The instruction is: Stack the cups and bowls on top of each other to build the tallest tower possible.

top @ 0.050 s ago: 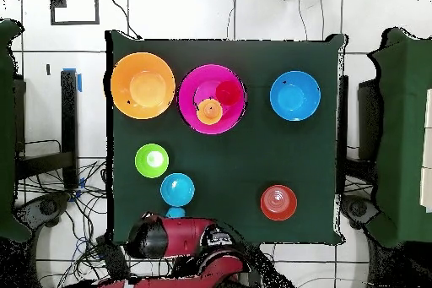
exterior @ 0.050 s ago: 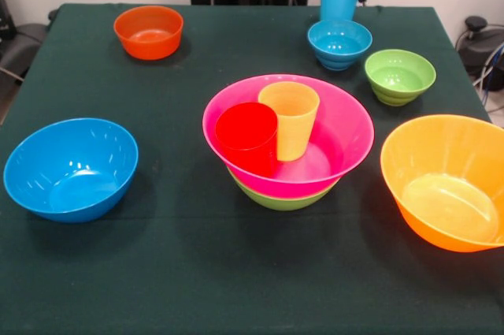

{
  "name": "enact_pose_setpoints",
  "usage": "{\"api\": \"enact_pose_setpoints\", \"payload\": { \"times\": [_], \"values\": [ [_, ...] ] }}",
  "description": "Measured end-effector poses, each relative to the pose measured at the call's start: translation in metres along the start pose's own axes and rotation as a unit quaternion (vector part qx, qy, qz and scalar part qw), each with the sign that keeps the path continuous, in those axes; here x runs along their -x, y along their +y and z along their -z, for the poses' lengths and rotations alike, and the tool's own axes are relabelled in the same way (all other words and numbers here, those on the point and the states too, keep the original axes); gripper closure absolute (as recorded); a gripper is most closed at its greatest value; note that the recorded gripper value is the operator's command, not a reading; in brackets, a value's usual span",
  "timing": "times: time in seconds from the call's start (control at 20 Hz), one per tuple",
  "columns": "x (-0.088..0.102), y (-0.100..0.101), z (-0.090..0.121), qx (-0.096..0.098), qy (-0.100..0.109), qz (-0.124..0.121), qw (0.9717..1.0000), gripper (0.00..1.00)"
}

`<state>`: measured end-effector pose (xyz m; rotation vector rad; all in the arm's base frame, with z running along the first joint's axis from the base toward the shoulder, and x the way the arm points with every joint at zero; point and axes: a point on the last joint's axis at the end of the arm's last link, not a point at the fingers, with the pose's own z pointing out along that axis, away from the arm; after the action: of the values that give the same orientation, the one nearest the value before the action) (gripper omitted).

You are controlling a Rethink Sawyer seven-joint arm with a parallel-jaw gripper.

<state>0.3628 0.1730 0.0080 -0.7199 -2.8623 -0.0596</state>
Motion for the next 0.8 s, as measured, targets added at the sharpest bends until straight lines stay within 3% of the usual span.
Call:
{"api": "enact_pose_setpoints", "payload": {
  "times": [0.15, 0.25, 0.4, 0.55, 0.8],
  "values": [
    [0.009, 0.001, 0.012, -0.010, -0.002, 0.001, 0.9999, 1.00],
    [0.016, 0.001, 0.025, -0.027, 0.009, 0.000, 0.9996, 1.00],
    [0.029, 0.002, 0.052, -0.056, 0.040, -0.005, 0.9976, 1.00],
    [0.046, 0.006, 0.085, -0.083, 0.075, -0.012, 0.9936, 1.00],
    [0.076, 0.015, 0.125, -0.096, 0.096, -0.022, 0.9905, 1.00]
  ]
}}
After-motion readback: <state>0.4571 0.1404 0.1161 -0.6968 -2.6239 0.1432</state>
